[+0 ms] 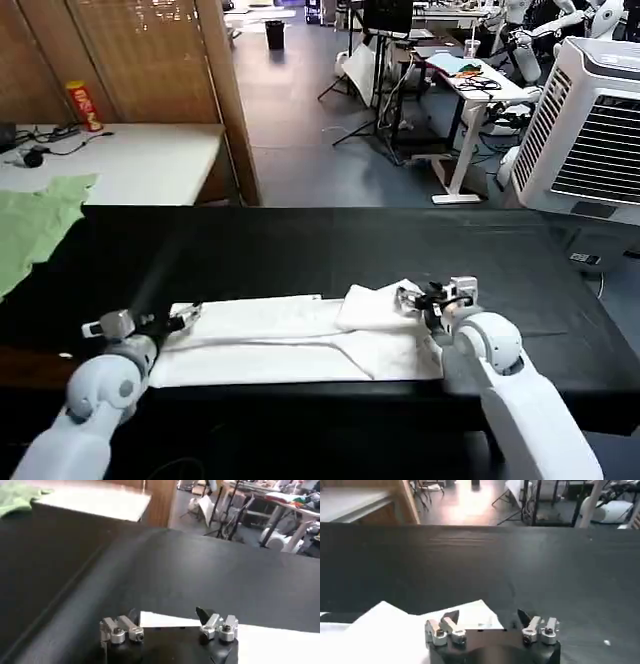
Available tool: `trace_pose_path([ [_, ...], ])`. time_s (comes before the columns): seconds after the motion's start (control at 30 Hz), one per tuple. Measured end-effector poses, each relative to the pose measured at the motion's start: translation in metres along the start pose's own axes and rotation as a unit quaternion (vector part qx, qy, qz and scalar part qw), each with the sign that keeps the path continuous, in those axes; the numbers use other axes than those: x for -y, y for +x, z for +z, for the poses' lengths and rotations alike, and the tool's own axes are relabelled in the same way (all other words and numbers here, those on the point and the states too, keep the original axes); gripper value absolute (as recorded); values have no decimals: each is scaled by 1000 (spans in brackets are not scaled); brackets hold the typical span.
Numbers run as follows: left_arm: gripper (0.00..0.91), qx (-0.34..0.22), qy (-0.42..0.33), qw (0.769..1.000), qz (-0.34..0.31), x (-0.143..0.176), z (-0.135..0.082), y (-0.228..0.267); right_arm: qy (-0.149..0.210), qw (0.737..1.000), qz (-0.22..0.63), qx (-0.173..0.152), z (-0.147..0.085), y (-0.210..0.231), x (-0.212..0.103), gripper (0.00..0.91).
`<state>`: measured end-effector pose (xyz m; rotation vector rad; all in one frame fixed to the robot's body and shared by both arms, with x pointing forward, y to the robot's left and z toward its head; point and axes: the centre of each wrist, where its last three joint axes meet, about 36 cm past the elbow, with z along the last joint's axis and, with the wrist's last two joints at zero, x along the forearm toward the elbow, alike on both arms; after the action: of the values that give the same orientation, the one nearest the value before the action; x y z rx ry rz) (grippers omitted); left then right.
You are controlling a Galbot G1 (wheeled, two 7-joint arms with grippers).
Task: Fold and organize the clothes.
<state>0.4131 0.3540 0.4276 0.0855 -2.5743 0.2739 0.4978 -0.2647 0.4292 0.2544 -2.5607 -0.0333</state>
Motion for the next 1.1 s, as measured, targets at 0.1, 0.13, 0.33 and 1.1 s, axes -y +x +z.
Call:
trace_pose_path([
  [0.1, 0, -2, 2, 1000, 1, -2, 2, -1, -2, 1000, 0, 5, 3, -3, -3, 98],
  [0.13, 0, -2, 2, 1000, 1, -3, 3, -1, -2, 1000, 2, 9, 4, -3, -5, 78],
  [0.33, 0, 15, -13, 1000, -5, -5, 5, -5, 0, 997, 57, 47, 11, 1, -19, 0],
  [1.1, 878, 70, -69, 995, -2, -12, -8, -6, 7, 998, 26, 54, 17, 66, -16, 878],
])
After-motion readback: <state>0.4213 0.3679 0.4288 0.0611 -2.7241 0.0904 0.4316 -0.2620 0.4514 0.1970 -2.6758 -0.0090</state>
